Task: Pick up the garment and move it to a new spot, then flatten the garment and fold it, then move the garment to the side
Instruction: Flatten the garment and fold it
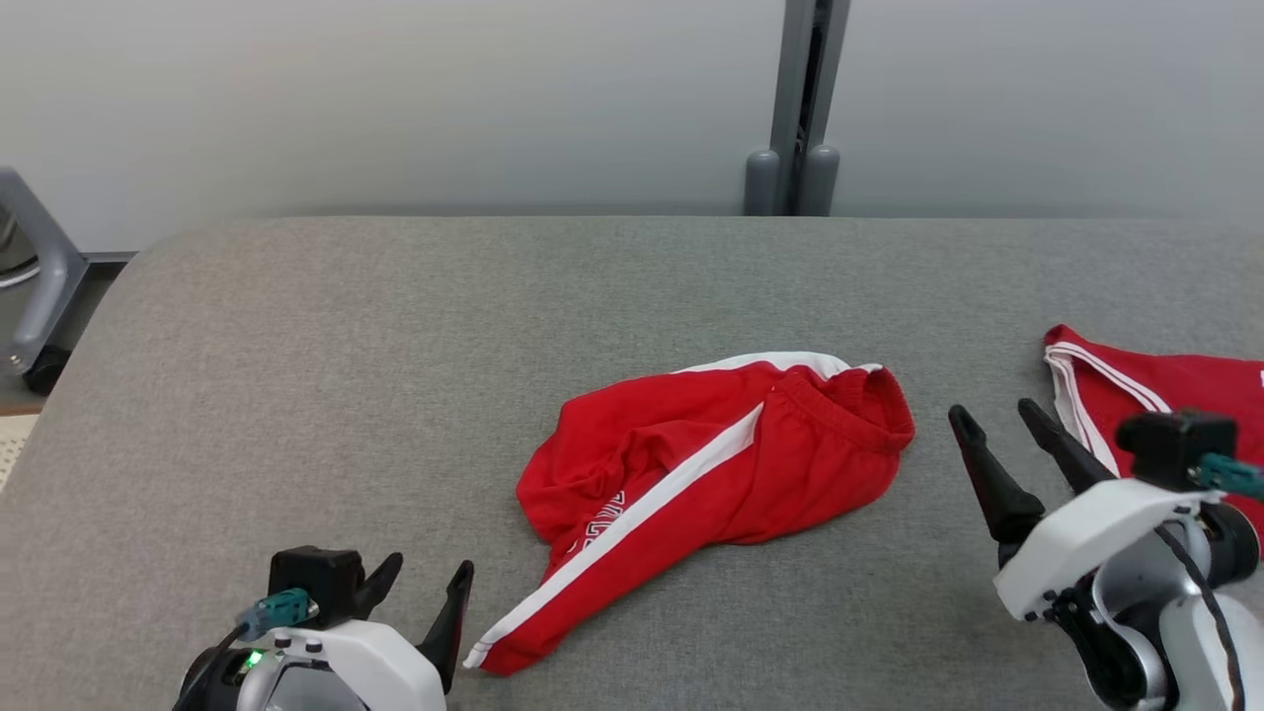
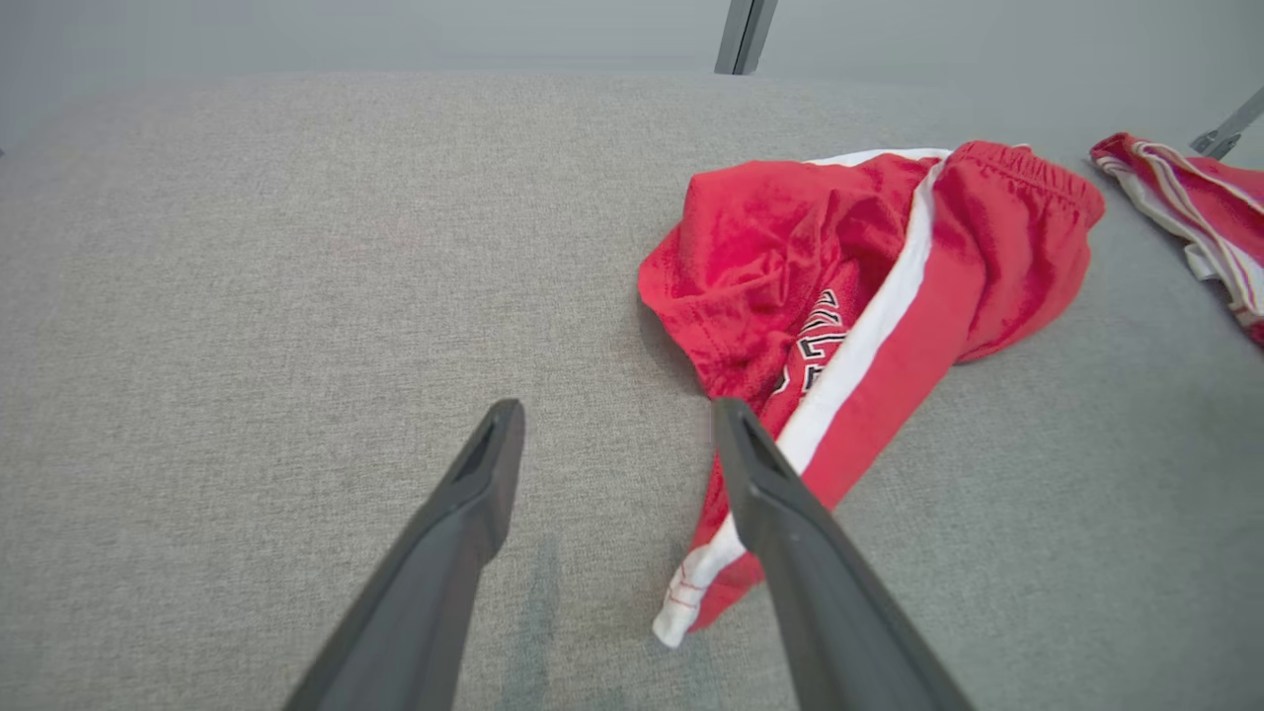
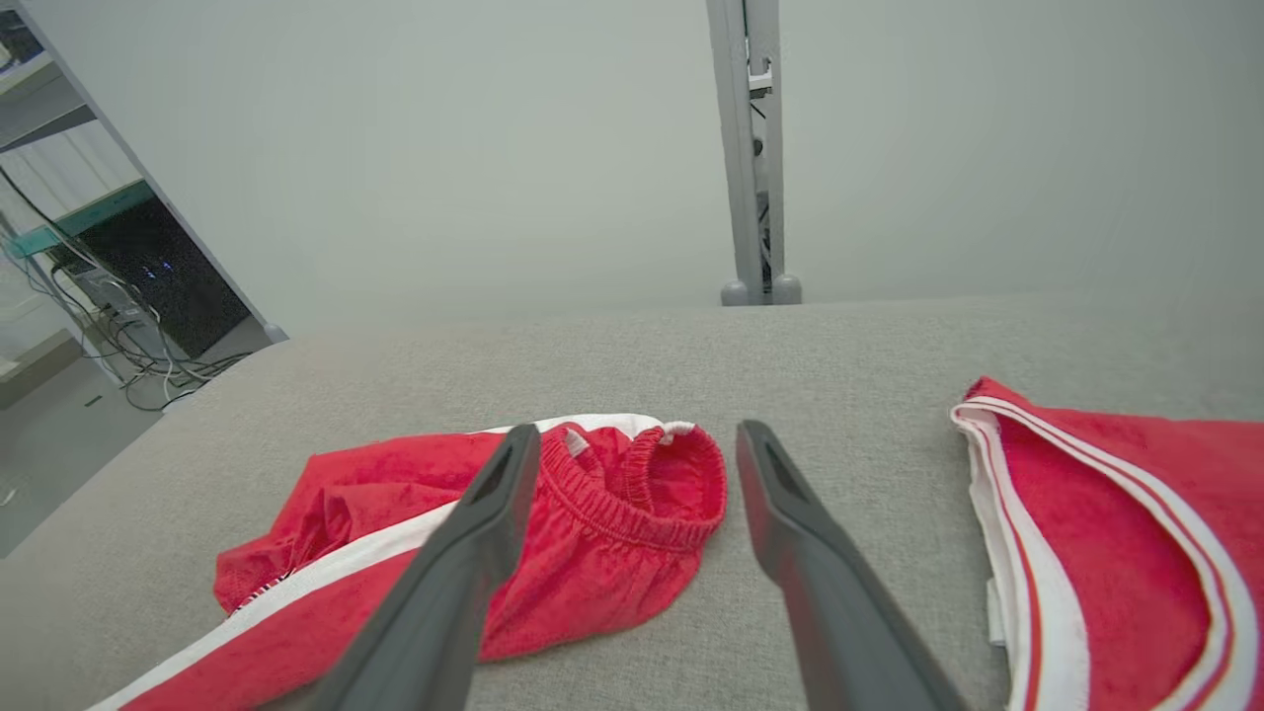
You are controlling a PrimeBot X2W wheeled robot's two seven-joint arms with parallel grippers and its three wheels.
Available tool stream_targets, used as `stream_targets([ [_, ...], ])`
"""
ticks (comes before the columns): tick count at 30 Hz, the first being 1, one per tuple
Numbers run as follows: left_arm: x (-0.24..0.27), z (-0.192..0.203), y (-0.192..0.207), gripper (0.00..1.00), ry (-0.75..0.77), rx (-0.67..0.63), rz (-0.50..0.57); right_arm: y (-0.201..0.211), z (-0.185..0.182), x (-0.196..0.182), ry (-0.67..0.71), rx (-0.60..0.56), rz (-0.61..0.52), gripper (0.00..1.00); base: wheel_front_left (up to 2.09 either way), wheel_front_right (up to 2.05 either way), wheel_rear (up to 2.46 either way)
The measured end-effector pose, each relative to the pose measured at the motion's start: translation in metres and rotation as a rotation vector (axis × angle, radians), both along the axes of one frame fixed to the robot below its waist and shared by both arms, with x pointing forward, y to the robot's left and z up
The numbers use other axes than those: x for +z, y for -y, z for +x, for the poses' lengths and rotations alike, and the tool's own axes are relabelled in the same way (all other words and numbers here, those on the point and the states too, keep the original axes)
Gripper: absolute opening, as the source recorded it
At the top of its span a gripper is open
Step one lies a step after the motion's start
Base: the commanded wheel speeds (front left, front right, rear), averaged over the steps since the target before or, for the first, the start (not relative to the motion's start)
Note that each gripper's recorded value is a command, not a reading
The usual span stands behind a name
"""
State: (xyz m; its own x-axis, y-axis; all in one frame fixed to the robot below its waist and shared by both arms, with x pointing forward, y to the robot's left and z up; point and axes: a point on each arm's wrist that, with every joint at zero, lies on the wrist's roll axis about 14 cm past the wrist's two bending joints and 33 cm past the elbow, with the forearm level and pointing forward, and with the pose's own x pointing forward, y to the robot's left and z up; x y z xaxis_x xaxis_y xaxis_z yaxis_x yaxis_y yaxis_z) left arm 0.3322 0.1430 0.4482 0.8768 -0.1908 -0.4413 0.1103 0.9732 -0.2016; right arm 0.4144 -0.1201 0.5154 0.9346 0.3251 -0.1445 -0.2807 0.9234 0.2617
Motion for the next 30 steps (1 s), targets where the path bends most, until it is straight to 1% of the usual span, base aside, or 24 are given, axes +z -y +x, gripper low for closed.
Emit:
stream_targets([
  [4,0.000,-0.003,0.000,1.00,0.003,0.031,-0.031,-0.031,0.021,-0.003,-0.059,0.097,-0.008,1.00,0.00,0.00,0.00],
  [7,-0.006,-0.006,0.000,1.00,-0.016,0.041,-0.043,-0.050,0.040,-0.012,-0.136,0.160,-0.024,1.00,0.00,0.00,0.00],
  [11,-0.009,-0.004,-0.004,1.00,-0.019,0.065,-0.051,-0.068,0.059,-0.034,-0.286,0.227,-0.069,1.00,0.00,0.00,0.00],
  [14,-0.014,-0.006,-0.008,1.00,-0.033,0.091,-0.059,-0.080,0.064,-0.057,-0.417,0.271,-0.112,1.00,0.00,0.00,0.00],
  [17,-0.018,-0.010,-0.015,1.00,-0.044,0.123,-0.059,-0.090,0.069,-0.069,-0.496,0.298,-0.132,1.00,0.00,0.00,0.00],
  [20,-0.022,-0.014,-0.022,1.00,-0.055,0.151,-0.058,-0.097,0.065,-0.087,-0.586,0.324,-0.161,1.00,0.00,0.00,0.00],
  [22,-0.022,-0.016,-0.026,1.00,-0.056,0.168,-0.057,-0.106,0.064,-0.090,-0.599,0.342,-0.157,1.00,0.00,0.00,0.00],
  [23,-0.022,-0.017,-0.028,1.00,-0.056,0.174,-0.056,-0.110,0.064,-0.089,-0.602,0.349,-0.150,0.47,0.00,0.00,0.00],
  [24,-0.022,-0.018,-0.029,1.00,-0.056,0.177,-0.056,-0.113,0.063,-0.089,-0.605,0.356,-0.151,0.29,0.00,0.00,0.00],
  [25,-0.022,-0.018,-0.029,1.00,-0.056,0.179,-0.055,-0.115,0.061,-0.090,-0.610,0.362,-0.152,0.00,0.00,0.00,0.00],
  [28,-0.022,-0.019,-0.028,1.00,-0.057,0.175,-0.056,-0.116,0.057,-0.089,-0.603,0.371,-0.162,0.00,0.00,0.00,0.00],
  [30,-0.022,-0.019,-0.027,1.00,-0.055,0.171,-0.059,-0.120,0.053,-0.083,-0.578,0.381,-0.137,0.00,0.00,0.00,0.00],
])
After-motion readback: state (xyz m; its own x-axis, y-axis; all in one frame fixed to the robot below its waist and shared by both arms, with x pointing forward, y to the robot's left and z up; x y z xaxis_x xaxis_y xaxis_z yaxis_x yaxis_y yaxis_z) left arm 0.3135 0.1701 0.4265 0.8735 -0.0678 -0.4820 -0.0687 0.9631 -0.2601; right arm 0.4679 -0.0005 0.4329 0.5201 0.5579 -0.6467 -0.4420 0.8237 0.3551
